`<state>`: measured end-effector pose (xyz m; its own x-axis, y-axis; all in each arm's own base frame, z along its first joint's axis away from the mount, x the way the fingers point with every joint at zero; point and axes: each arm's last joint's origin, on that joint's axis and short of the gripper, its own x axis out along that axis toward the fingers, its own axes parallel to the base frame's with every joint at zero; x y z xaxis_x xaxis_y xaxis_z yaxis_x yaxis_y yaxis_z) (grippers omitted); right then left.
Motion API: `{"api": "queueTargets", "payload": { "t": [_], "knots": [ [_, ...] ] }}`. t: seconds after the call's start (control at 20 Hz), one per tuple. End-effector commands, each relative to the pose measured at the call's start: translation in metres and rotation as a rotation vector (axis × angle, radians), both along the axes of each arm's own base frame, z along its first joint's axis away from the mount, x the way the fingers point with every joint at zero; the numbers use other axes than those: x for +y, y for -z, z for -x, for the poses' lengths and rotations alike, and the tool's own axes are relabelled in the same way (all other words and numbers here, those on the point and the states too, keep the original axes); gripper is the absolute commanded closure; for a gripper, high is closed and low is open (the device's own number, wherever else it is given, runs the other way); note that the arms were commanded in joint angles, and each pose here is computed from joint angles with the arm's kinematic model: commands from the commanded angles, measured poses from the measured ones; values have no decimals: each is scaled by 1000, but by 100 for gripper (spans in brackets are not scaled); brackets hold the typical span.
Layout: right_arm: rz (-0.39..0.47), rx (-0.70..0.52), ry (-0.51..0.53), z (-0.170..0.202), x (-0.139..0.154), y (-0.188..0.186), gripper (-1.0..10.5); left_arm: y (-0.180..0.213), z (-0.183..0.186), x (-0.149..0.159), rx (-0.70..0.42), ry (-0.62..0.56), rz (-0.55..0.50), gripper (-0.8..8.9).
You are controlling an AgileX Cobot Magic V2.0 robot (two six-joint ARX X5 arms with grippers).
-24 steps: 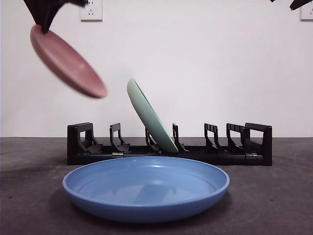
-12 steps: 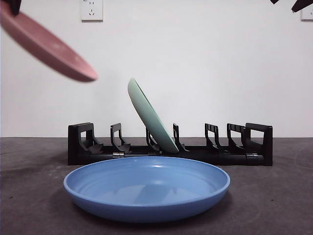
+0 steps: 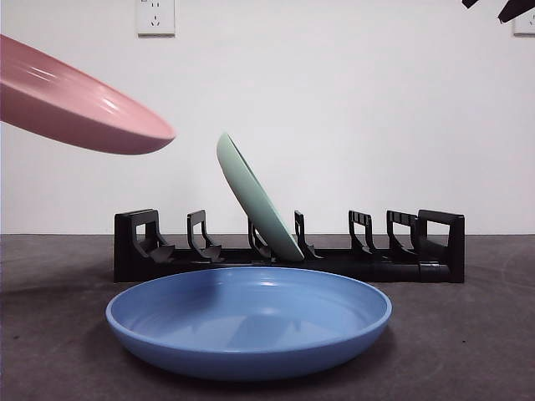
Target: Place the plate
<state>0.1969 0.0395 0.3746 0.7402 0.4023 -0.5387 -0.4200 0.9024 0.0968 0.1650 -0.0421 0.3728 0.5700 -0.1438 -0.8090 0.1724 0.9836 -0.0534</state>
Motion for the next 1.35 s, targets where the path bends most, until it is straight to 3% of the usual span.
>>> {"api": "queueTargets", "payload": {
  "t": [0.05, 0.45, 1.05, 1.35],
  "knots": [
    [-9, -5, 3, -1, 1, -4, 669, 13, 15, 1, -8, 19, 95, 806],
    [-5, 22, 3, 0, 1, -1, 669, 81, 23, -5, 72, 61, 373, 806],
    [-4, 21, 3, 0, 1, -1, 669, 131, -17, -32, 118, 21, 472, 806],
    [-4, 21, 3, 0, 1, -1, 669, 156, -37, -58, 161, 6, 405, 806]
  ]
}}
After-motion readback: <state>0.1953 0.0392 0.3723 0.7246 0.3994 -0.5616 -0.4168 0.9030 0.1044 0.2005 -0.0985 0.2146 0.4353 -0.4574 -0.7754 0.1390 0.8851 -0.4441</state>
